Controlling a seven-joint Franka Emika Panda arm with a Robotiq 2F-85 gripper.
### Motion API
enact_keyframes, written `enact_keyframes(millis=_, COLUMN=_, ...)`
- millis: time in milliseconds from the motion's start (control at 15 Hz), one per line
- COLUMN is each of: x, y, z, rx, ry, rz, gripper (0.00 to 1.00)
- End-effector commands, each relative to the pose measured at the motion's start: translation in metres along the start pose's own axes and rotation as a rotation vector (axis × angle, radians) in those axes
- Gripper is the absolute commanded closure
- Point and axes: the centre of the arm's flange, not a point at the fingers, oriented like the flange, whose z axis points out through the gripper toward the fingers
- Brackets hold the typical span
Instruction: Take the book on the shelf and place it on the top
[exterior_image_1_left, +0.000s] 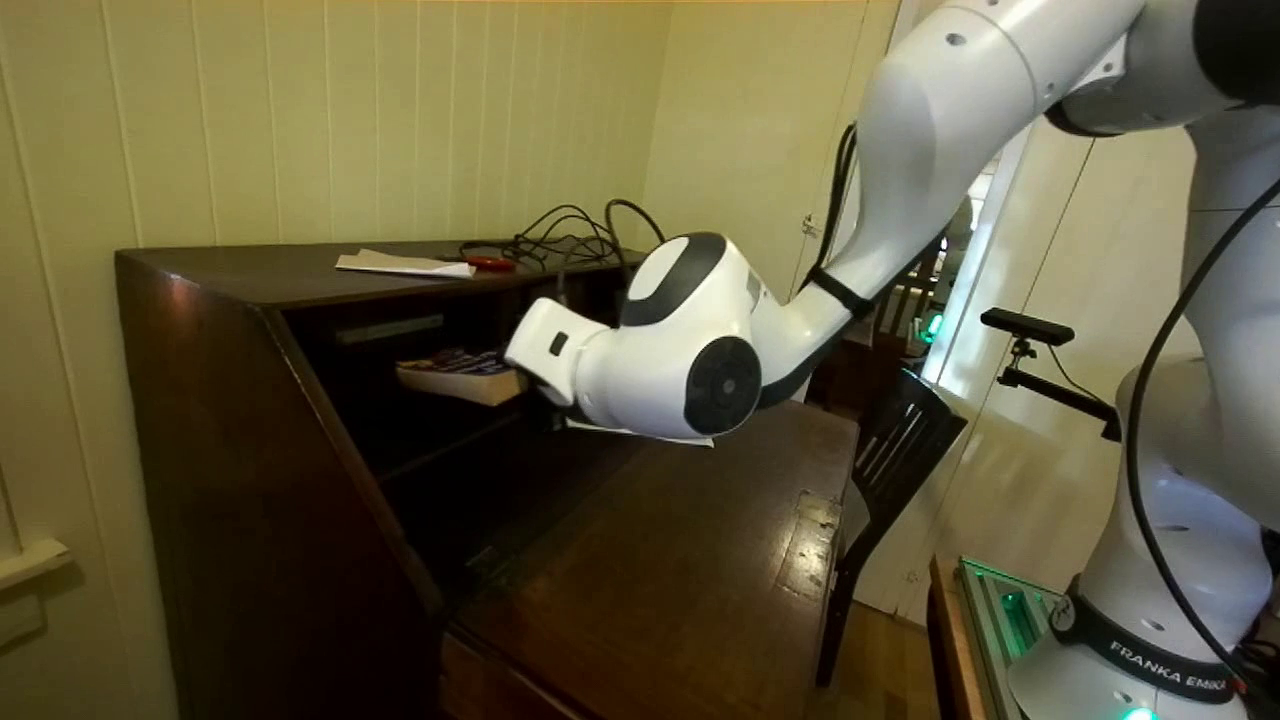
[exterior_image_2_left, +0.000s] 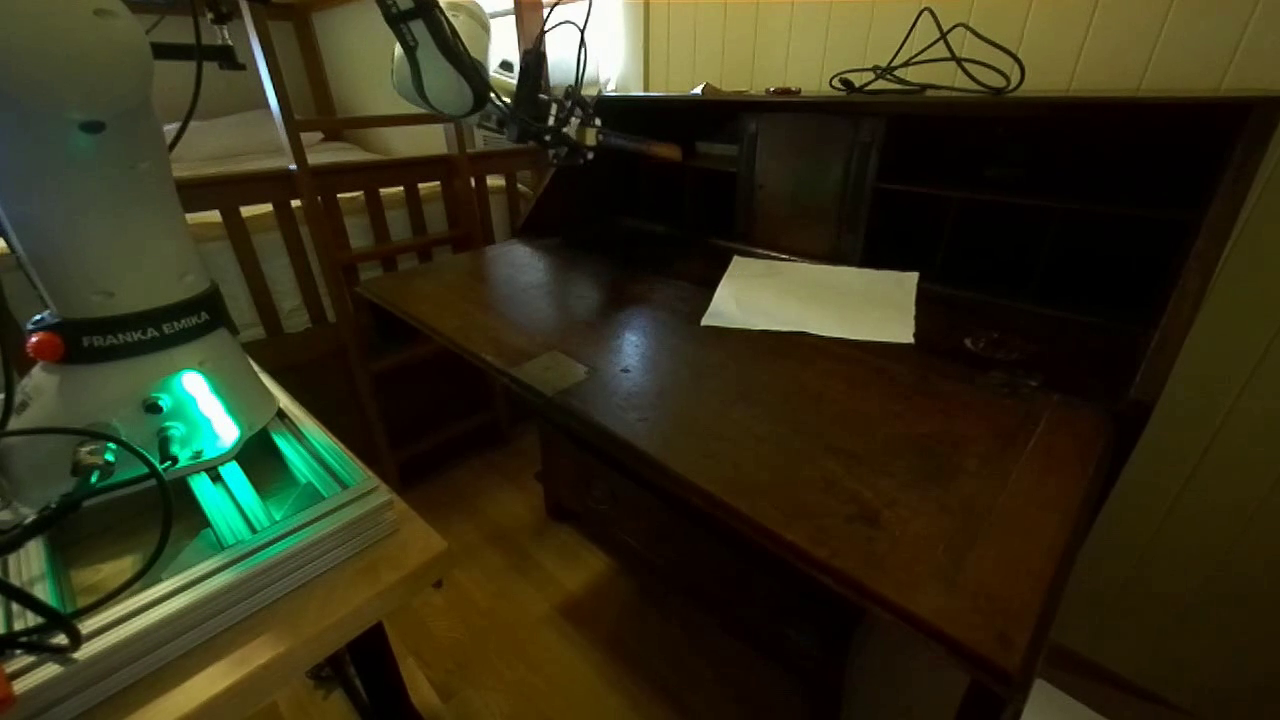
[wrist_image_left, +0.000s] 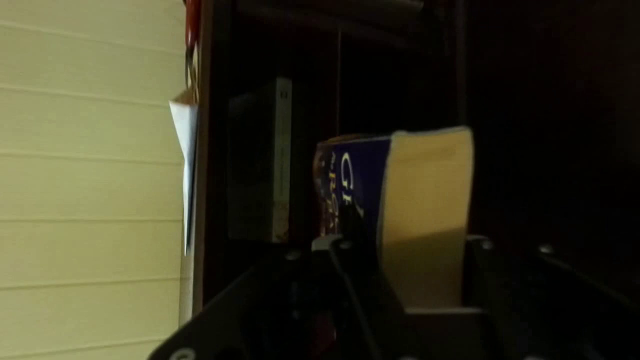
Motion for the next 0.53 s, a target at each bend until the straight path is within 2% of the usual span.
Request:
enact_keyframes(millis=0, x=-0.07, y=0.024, z=-0.053, rx=-0.002, ry=-0.122, rz=0.071, gripper=0.89)
enact_keyframes(millis=200, x=-0.098, y=0.038, z=-0.078, rx=-0.03, ry=-0.224, rz=0.167, gripper=0.89)
enact_keyframes(millis=467, x=-0.132, y=0.06, z=-0.103, rx=-0.08, ry=-0.437, rz=0.266, gripper=0.89)
